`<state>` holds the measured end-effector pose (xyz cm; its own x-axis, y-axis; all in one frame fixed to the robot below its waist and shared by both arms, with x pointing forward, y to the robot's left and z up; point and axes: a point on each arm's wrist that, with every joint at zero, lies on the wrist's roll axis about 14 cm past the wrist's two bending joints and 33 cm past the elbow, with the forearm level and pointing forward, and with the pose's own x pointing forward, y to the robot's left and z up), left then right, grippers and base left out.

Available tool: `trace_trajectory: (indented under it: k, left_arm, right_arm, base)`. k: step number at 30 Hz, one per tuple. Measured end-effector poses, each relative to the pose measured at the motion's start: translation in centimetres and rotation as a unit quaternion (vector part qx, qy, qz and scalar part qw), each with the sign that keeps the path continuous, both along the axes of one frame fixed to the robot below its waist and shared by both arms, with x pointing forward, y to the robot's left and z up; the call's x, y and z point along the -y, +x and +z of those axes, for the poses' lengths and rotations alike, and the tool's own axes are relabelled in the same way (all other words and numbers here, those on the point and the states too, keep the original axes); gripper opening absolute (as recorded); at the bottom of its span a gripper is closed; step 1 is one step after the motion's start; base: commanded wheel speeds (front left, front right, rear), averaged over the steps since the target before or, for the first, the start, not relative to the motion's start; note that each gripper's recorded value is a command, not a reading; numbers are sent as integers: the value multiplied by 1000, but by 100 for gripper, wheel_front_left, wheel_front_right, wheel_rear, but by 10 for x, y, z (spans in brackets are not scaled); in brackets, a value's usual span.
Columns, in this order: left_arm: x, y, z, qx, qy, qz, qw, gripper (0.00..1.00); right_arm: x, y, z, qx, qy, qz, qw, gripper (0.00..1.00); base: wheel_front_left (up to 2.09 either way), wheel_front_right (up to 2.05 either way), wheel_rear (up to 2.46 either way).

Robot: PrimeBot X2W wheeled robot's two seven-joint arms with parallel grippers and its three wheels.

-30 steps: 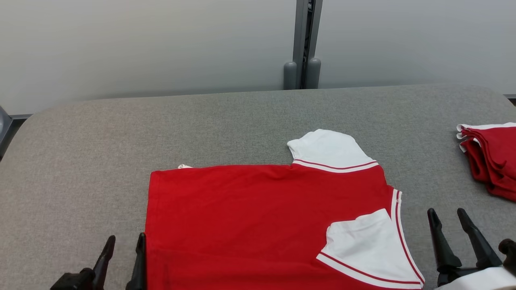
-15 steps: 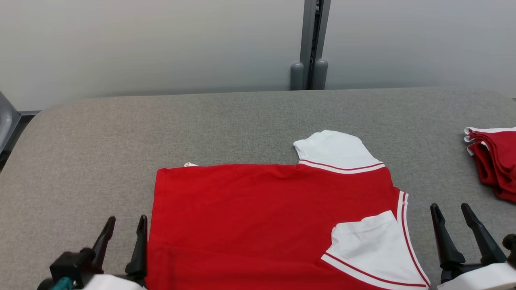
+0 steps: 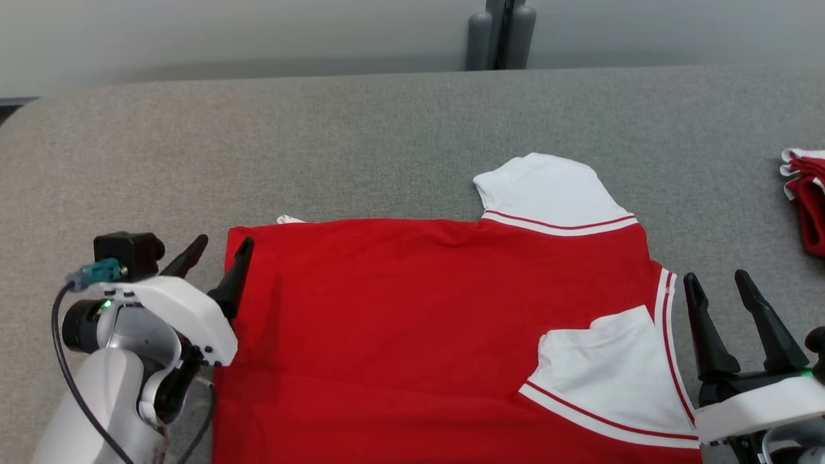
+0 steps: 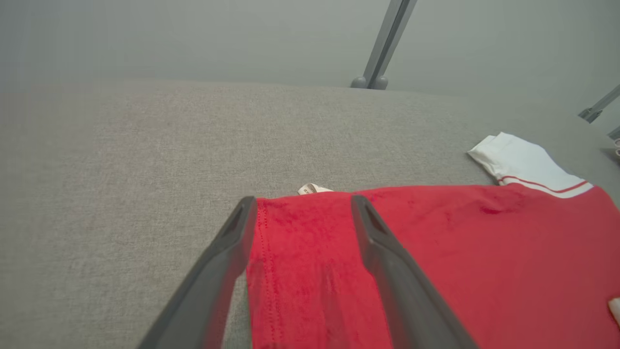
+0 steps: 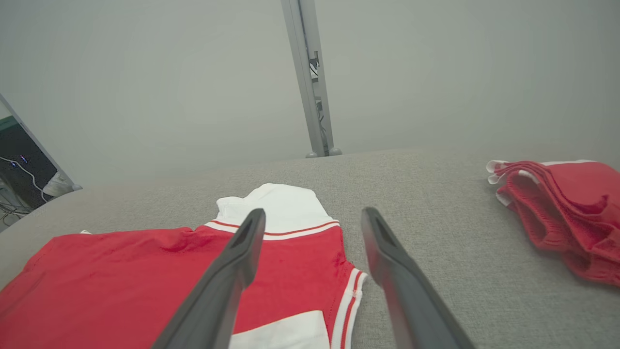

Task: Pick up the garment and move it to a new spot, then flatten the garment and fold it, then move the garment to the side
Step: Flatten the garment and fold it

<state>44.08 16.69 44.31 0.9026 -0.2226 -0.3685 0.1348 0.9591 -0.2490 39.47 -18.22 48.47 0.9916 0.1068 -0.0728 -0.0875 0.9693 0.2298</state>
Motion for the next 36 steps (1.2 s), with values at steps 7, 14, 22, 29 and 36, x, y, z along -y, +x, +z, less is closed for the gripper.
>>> trace_trajectory:
  k: [7,14,22,29,36]
  left_arm:
    - [-5,25,-48,-100,1,-10,995,100]
    - [-6,39,-74,-147,2,-15,989,100]
    - [-3,45,-92,-171,-2,-19,985,0]
    - [-2,50,-95,-164,0,-25,986,0]
    - [-3,56,-89,-144,-1,-26,989,0]
  right_arm:
    - [3,13,-22,-25,0,-5,1000,100]
    - [5,20,-34,-36,0,-9,999,100]
    - [11,26,-41,-43,-2,-13,999,100]
    - [22,46,-32,-28,-12,-13,999,100]
    - [28,85,-15,-7,-22,5,1000,100]
  base:
    - [0,0,0]
    - [0,0,0]
    - [0,0,0]
    - [0,0,0]
    - [0,0,0]
